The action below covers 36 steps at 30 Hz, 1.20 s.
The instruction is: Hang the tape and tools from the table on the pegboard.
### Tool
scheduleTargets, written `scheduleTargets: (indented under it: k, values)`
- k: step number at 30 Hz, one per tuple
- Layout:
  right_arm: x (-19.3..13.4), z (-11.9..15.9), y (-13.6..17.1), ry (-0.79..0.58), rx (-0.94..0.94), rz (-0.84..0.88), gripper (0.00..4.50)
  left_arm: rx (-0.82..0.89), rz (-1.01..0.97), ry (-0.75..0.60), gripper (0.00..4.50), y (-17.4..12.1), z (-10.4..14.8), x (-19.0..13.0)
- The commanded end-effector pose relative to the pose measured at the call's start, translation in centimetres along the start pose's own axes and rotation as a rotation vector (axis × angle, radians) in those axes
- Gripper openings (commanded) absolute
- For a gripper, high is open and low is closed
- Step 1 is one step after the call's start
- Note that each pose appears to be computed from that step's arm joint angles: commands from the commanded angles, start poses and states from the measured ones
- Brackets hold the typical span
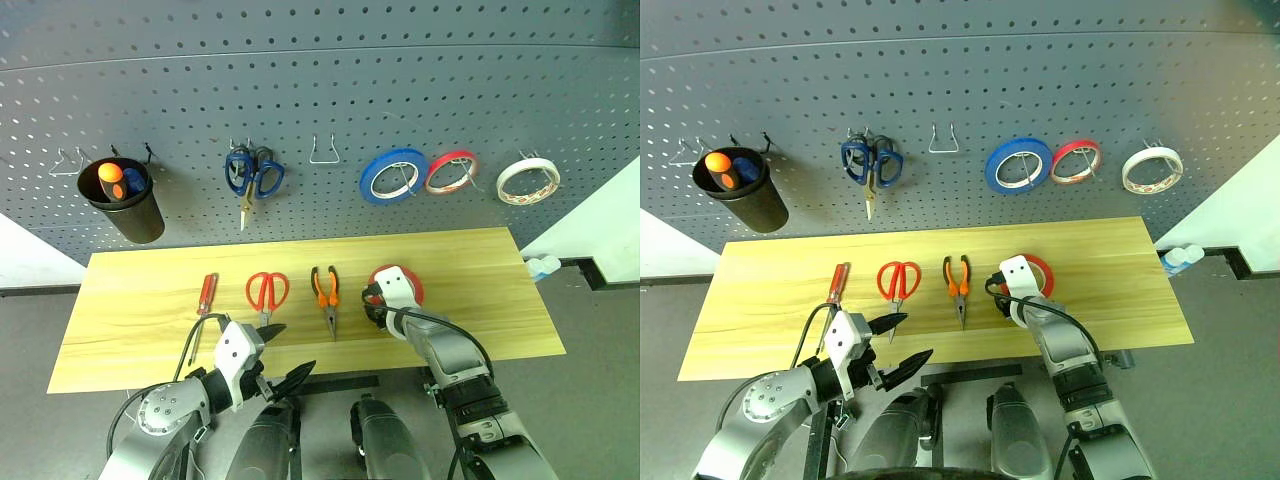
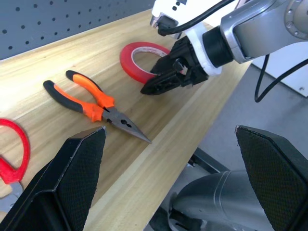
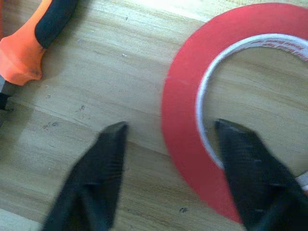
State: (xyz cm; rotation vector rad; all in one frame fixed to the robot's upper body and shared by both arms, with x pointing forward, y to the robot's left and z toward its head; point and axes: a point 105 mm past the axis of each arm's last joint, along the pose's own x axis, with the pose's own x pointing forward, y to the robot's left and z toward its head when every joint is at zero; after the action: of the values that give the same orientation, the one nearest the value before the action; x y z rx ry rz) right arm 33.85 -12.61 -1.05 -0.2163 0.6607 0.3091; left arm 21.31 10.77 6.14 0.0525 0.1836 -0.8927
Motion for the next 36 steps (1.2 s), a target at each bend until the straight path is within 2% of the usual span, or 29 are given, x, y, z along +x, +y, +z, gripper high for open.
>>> scheduleTargets:
  k: [1, 4, 14, 25, 36]
  values:
    - [0.4, -2.2, 0.3, 0.078, 0.019, 0.011, 1.64, 0.025, -0.004, -0.049, 4.50, -0.2, 1.3, 0.0]
    - [0.4, -2.1, 0.2, 0.072, 0.019, 0.009, 0.72, 0.025, 0.000, -0.055, 4.50, -0.1, 1.4, 0.1]
    - [0.6, -1.3, -1.1, 0.048, 0.021, -0.010, 0.70, 0.028, -0.001, -0.121, 4.50, 0.3, 2.3, 0.3]
    - [-0.3, 0.0, -4.3, 0.005, 0.031, -0.062, 0.70, 0.038, -0.080, -0.227, 4.50, -0.2, 4.1, 0.9]
    - [-3.6, -0.1, -8.5, -0.051, 0.035, -0.119, 0.70, 0.080, -0.107, -0.307, 4.50, 0.6, 5.3, 1.9]
